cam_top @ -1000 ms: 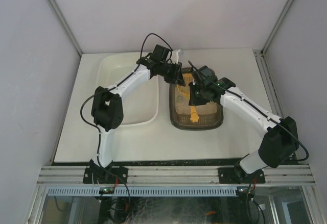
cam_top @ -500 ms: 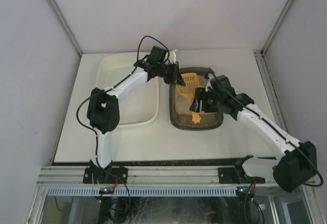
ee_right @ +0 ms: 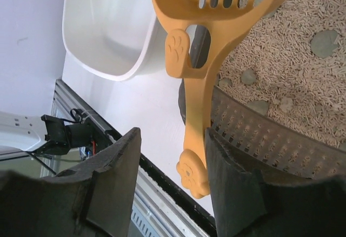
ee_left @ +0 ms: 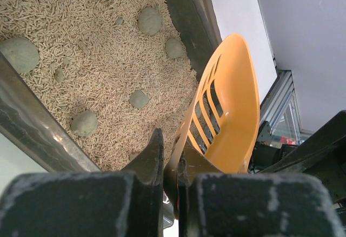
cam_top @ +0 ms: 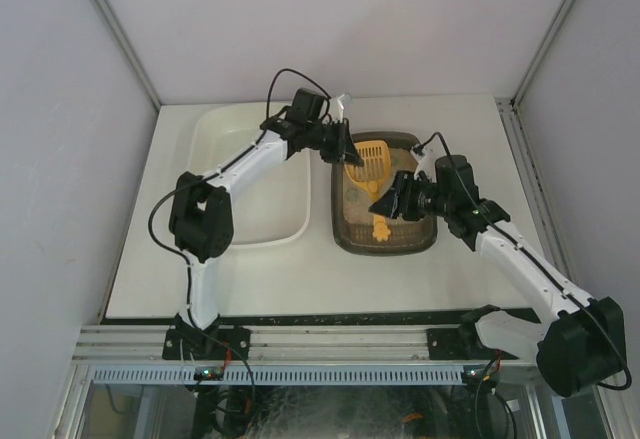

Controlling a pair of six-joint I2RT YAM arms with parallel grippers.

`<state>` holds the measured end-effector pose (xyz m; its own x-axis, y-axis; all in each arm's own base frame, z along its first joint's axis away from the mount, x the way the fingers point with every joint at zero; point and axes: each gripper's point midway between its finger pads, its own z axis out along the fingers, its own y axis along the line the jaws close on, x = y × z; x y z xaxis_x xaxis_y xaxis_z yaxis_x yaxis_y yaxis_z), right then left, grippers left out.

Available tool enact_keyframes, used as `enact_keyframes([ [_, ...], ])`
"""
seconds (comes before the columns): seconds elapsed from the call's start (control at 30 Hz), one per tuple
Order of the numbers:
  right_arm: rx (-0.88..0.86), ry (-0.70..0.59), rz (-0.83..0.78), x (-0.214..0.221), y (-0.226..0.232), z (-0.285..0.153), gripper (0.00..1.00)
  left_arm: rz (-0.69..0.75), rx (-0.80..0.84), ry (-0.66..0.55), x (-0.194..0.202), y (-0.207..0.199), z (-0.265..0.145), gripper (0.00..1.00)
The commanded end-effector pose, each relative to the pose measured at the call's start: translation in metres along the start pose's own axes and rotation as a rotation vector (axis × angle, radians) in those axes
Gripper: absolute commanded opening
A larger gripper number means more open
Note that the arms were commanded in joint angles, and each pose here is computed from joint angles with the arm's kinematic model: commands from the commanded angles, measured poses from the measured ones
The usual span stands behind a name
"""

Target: Clean the litter box

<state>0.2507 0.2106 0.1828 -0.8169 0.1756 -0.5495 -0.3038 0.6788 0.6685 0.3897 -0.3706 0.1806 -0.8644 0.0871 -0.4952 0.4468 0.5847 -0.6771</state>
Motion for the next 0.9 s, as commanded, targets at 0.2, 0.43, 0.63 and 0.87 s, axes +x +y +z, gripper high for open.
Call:
enact_keyframes([
  [0.2,-0.087,-0.050,-0.017,-0.014,0.010,0.013,0.46,0.037,0.111,-0.084,-0.018,-0.044,-0.027,0.00],
  [0.43,-0.082,-0.073,-0.021,-0.012,0.000,0.012,0.59,0.017,0.176,-0.083,-0.018,-0.059,-0.033,0.00],
  [0.63,-0.068,-0.091,0.008,-0.016,-0.009,0.012,0.64,0.018,0.190,-0.079,-0.016,-0.062,-0.035,0.00],
  [0.87,-0.084,-0.119,0.047,-0.020,-0.010,0.013,0.17,0.015,0.186,-0.074,-0.014,-0.059,-0.033,0.00],
])
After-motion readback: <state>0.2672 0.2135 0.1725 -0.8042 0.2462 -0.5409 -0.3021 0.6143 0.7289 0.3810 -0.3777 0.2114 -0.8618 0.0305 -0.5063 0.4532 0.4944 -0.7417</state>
